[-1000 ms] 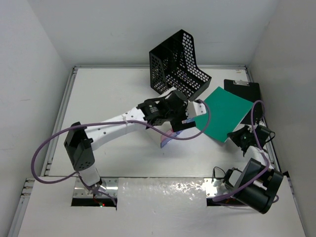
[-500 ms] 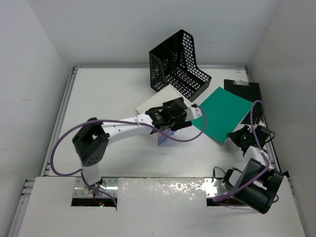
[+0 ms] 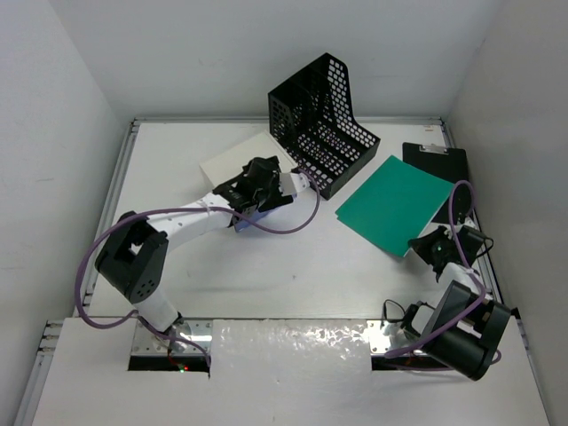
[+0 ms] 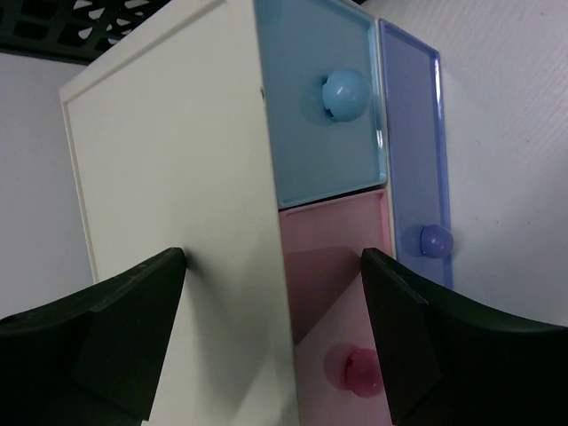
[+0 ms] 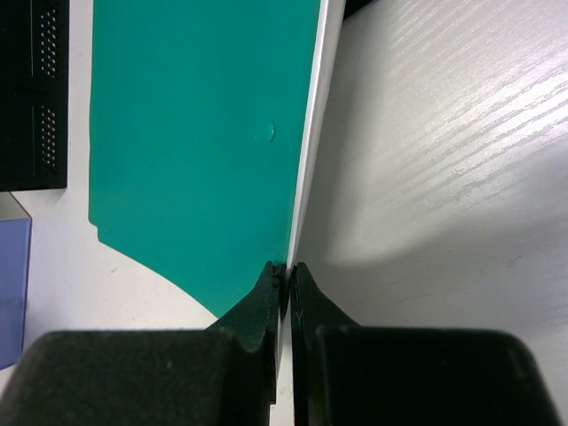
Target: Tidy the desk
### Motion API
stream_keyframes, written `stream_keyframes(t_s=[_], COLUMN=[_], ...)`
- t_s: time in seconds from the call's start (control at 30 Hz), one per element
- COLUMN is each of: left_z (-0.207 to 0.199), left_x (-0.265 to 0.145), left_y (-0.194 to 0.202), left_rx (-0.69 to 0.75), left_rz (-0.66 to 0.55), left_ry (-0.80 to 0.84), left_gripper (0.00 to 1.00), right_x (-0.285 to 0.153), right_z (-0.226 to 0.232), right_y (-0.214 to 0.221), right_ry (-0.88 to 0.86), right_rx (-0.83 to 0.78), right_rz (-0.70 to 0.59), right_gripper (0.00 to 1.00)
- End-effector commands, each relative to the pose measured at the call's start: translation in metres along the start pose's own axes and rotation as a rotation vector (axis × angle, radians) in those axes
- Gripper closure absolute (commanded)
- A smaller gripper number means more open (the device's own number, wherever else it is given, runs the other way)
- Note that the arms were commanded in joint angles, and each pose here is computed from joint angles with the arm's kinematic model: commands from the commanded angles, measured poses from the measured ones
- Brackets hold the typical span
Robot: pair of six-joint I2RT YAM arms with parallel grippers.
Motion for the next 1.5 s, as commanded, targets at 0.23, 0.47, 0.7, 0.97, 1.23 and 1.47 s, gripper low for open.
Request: stream_keyframes(t_s=[0.23,0.47,0.7,0.97,1.23,1.47], left_z=[-0.001,0.001,-0.074,-0.174,-0.208,-0.212], left_x=[-0.002,-0.051,-0.084,-0.033,0.002,0.03], left_y=[0.01,-0.09,-0.158,-0.177,-0.211,-0.237], left_rx=[0.076,0.083,0.268,0.376,0.342,0.254], left_rz=[0.005,-0.163,-0.276,-0.403,-0.489,-0.569], left_ry=[0.166,0.161,0.238,0.282,0.328,0.192], left_gripper=[0.06,0.0,0.0,0.0,0.0,0.11], right_x=[-0.001,-0.018,-0.043,-0.053,-0.06,-0.06], right_z=[0.011,0.037,0.056,0.068,0.068,0.071], right_y=[-0.009,-0.049,-0.078,-0.08,-0.073,-0.068], right_ry=[-0.094,-0.208,-0.223,-0.289,-0.263,-0.286], right_rx=[-0.036,0.006,0.021,0.164,0.218,0.252], right_rz=[-0.088,-0.207,-0.282,-0.334,-0.34,-0.306], right_gripper=[1.0,1.0,1.0,1.0,1.0,1.0])
Point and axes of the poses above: each gripper's point midway between its finger pads, its own x axis out along the fingers, its own z axis along the line the jaws close on, y = z × x, the point moved 7 cm from there along -x, back along the fingers, and after that the axes turned 15 degrees about -x, right-handed, at the moved point
